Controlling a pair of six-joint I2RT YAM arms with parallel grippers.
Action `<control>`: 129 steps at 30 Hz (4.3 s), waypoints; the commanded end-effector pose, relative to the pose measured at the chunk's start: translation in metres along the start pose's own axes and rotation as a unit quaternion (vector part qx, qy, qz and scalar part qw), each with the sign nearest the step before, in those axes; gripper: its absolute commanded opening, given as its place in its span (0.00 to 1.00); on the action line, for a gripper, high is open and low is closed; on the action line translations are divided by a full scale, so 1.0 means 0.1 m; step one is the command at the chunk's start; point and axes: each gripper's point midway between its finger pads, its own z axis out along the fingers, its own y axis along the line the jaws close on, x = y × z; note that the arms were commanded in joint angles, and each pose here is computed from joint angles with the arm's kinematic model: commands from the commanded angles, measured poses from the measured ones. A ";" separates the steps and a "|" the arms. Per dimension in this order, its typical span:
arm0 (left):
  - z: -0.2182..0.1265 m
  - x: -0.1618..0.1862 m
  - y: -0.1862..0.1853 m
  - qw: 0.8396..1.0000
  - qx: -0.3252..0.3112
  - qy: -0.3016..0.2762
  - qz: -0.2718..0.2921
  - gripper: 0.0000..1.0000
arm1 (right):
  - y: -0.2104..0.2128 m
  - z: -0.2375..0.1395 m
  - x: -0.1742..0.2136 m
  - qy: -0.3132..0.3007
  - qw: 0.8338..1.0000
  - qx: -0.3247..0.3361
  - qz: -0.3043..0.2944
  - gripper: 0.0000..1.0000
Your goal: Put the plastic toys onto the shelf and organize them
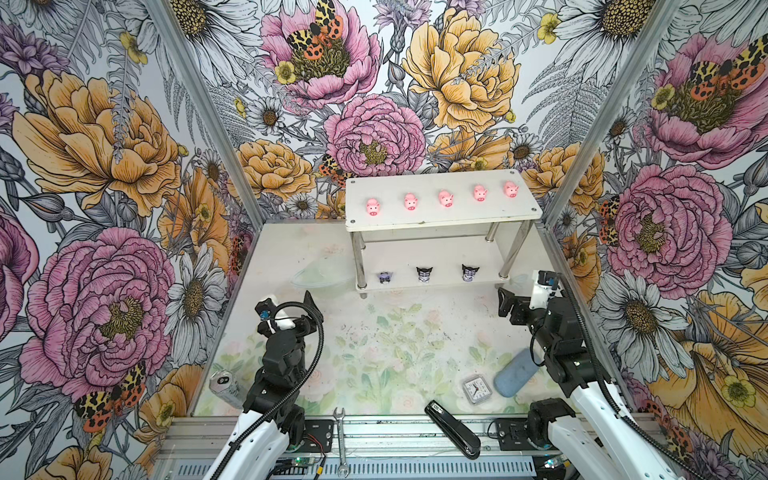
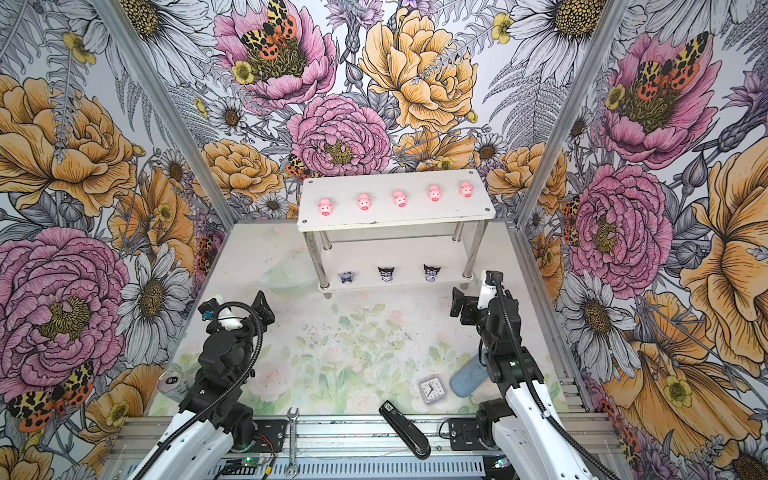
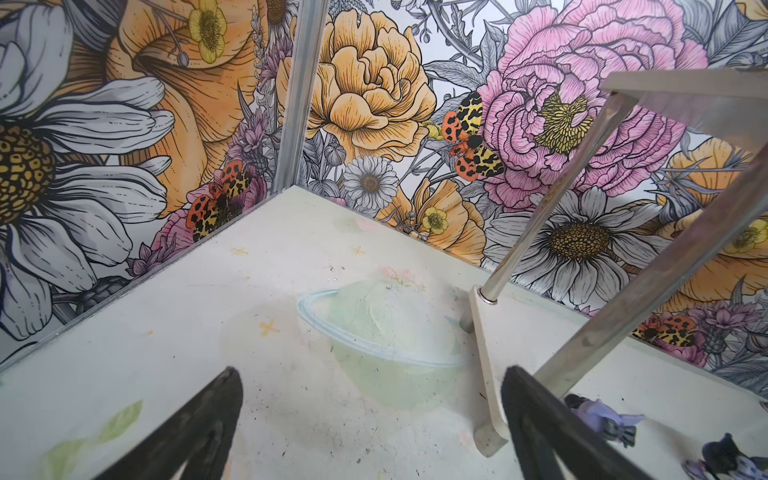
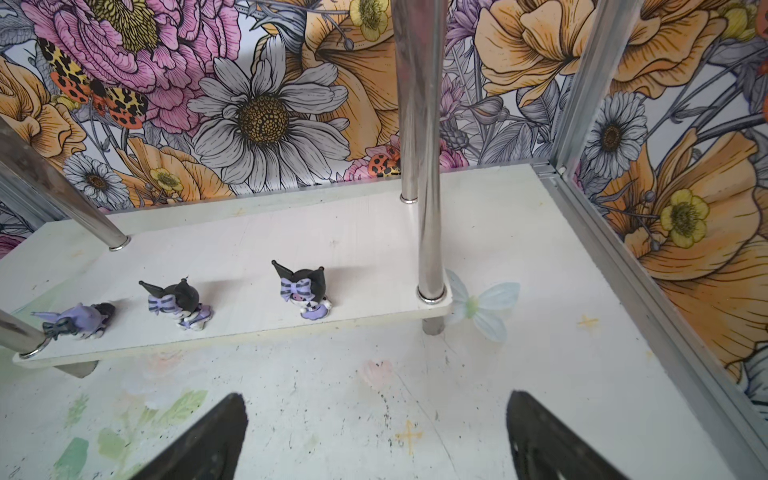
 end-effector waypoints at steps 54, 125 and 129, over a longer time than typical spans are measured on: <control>0.12 -0.48 -1.28 0.984 0.165 0.073 -0.018 0.99 | 1.03 -0.60 -1.47 -0.034 0.996 -0.064 -0.050 0.50; 0.07 0.18 -1.28 0.955 0.235 0.162 -0.077 0.99 | 3.84 1.11 -1.69 0.026 0.973 -0.181 -0.142 0.38; 0.07 0.17 -1.27 0.956 0.235 0.161 -0.077 0.99 | 3.85 1.07 -1.70 0.027 0.973 -0.181 -0.140 0.36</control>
